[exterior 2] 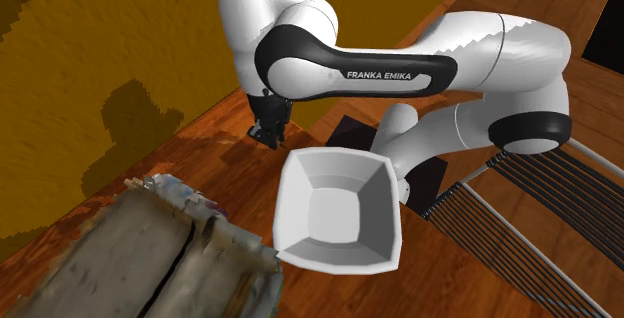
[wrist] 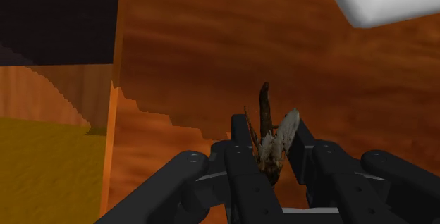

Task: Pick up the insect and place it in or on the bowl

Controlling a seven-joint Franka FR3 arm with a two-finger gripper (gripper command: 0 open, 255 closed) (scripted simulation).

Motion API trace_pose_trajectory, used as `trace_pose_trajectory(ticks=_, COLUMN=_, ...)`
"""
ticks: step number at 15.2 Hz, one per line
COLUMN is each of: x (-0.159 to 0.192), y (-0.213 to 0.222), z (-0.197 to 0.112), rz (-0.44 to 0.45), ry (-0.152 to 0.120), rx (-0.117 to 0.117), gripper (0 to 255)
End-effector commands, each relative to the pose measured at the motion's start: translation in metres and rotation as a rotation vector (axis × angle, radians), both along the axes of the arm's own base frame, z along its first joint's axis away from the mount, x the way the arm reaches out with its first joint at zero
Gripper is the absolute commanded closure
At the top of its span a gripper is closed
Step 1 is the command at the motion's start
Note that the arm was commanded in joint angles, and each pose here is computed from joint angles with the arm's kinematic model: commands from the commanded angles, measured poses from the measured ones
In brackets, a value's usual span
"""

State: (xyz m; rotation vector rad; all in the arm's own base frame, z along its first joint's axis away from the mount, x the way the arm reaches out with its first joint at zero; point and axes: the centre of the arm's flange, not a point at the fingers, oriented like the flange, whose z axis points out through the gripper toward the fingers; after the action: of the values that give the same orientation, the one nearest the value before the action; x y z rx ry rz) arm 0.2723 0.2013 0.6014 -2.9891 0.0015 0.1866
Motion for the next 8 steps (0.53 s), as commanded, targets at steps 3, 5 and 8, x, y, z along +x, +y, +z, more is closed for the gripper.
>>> trace_pose_trajectory(ticks=3, x=0.001, y=0.001, z=0.021, rz=0.000, ry=0.000, rx=0.000, gripper=255)
trace_pose_trajectory(ticks=5, x=0.001, y=0.001, z=0.032, rz=0.000, ry=0.000, rx=0.000, gripper=255)
trace_pose_trajectory(ticks=8, x=0.001, y=0.001, z=0.048, rz=0.000, ry=0.000, rx=0.000, gripper=255)
